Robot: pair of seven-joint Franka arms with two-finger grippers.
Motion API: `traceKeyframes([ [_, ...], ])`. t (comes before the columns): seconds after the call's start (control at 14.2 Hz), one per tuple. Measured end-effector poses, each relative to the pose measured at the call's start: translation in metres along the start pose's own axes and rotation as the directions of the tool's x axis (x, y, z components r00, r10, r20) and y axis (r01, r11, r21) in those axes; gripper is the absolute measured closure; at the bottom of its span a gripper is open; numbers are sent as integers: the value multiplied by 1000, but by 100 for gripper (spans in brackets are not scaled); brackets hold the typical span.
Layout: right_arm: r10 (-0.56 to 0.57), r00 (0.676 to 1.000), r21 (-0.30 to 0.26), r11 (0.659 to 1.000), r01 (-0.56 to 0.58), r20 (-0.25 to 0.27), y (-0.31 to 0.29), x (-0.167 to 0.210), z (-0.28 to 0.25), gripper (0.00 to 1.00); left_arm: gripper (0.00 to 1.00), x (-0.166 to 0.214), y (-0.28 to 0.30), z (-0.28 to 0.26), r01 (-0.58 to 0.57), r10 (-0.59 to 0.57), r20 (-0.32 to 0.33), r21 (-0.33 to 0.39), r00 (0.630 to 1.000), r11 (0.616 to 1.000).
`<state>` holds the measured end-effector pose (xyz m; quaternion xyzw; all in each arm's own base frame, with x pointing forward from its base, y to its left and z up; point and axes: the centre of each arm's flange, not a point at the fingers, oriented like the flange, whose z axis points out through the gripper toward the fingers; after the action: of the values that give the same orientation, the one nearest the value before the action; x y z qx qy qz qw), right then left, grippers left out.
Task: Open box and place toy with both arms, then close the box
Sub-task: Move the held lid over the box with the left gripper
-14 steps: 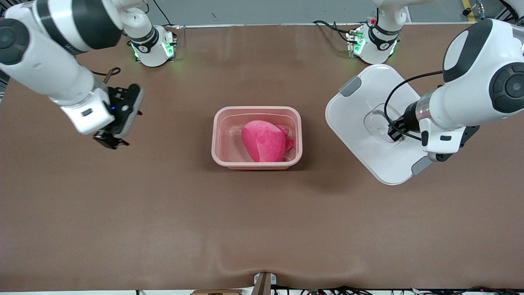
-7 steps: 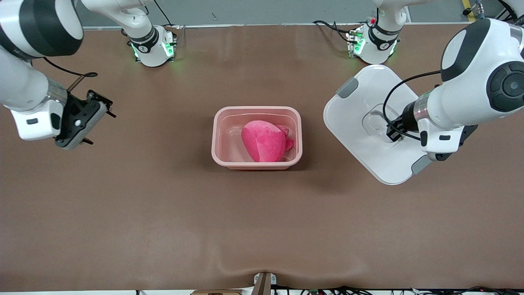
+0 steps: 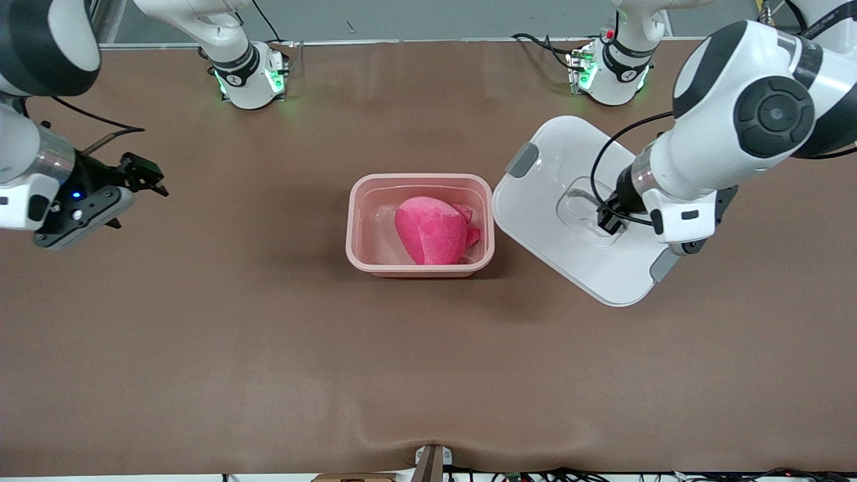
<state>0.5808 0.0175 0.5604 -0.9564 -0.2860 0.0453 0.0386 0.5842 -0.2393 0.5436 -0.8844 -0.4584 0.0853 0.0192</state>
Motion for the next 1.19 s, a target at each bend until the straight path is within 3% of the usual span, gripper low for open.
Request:
traceKeyframes([
  [0.35,146,989,-2,989,-146,-17,26,-20,-8,0,93,-45,17,0,113,-113,-5,-59,994,992],
  [0.56,392,920,3,920,-392,-26,24,-29,-19,0,93,-65,24,4,135,-136,-2,-71,991,988],
  [0.7,491,870,6,871,-492,-37,22,-34,-27,0,93,-71,28,7,155,-155,3,-87,988,984],
  [1.19,618,778,3,783,-622,-111,75,-68,-35,0,93,-95,40,8,267,-265,31,-138,964,954],
])
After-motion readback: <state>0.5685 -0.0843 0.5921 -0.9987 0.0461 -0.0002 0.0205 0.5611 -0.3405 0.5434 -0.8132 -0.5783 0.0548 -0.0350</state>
